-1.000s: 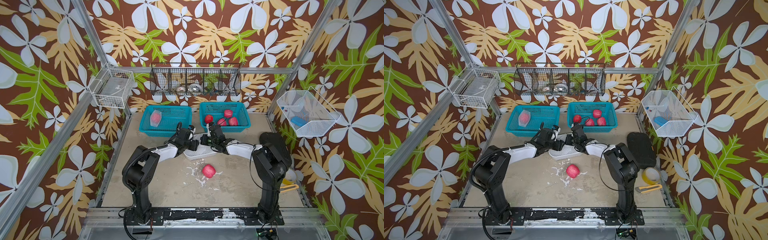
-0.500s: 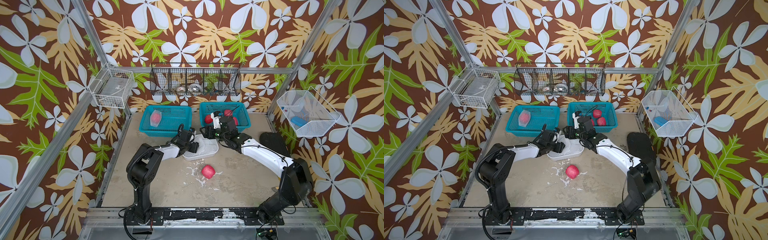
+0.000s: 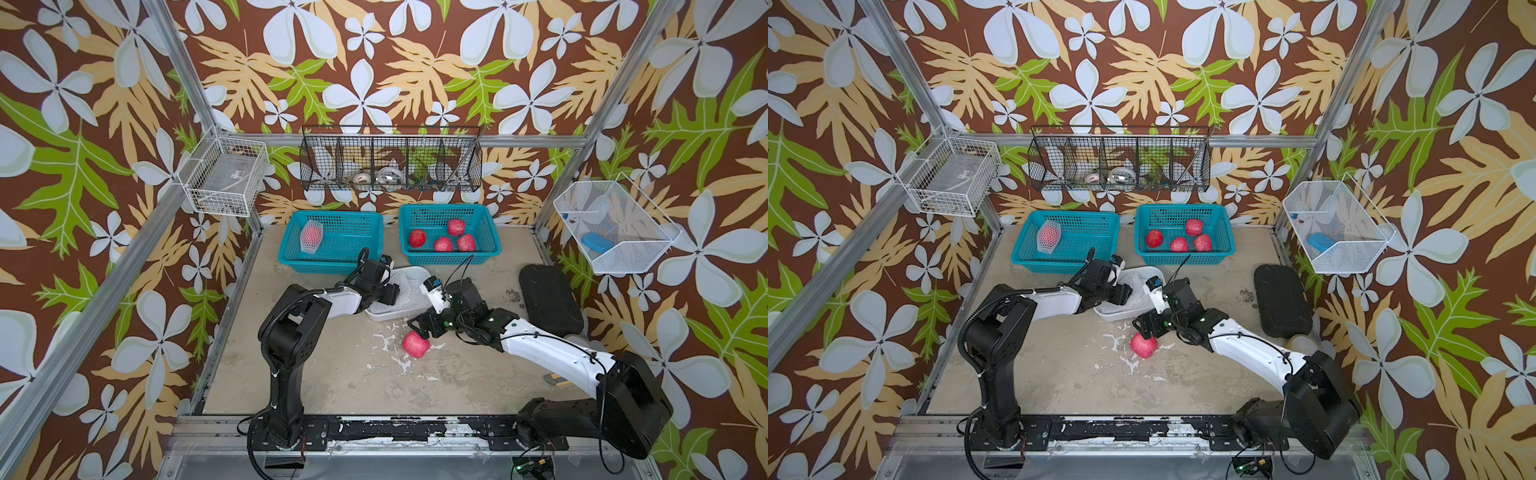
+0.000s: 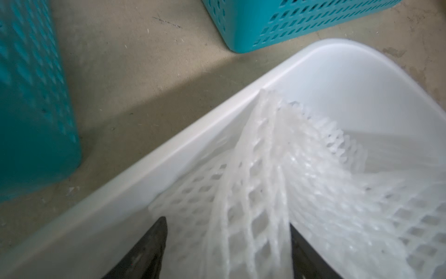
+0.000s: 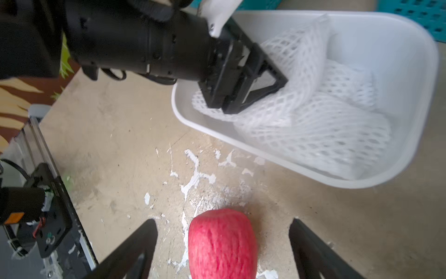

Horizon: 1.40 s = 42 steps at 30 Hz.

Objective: Remove foam nets from apples
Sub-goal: Place the foam net into the storage box, then pick up the apple from the center of the board.

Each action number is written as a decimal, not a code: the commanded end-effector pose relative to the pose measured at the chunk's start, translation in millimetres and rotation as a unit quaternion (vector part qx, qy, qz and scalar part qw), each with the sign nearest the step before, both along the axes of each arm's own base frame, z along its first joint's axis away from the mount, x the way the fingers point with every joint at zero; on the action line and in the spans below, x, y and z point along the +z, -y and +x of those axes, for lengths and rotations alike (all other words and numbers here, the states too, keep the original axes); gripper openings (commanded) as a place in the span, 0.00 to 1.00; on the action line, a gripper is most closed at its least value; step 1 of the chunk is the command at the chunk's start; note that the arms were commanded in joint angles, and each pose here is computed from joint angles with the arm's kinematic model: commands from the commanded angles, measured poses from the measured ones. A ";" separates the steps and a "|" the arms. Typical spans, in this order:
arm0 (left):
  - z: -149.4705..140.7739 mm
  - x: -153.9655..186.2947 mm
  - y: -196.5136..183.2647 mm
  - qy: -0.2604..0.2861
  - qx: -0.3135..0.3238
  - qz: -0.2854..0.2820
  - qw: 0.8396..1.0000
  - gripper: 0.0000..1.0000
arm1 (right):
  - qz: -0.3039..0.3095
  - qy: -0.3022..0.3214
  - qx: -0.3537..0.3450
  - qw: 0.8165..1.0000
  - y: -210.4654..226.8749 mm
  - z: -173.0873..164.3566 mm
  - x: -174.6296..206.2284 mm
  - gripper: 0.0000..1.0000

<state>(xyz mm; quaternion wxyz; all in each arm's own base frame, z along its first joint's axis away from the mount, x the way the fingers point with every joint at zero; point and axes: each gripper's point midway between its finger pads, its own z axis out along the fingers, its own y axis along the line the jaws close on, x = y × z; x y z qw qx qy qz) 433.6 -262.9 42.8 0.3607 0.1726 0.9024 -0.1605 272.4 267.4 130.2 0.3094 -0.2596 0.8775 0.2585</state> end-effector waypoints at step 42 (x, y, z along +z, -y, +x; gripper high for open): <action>-49.0 180.1 -15.8 0.082 0.008 -0.113 0.990 0.90 | -0.113 -0.066 0.100 0.986 -29.9 -42.5 -64.4 0.64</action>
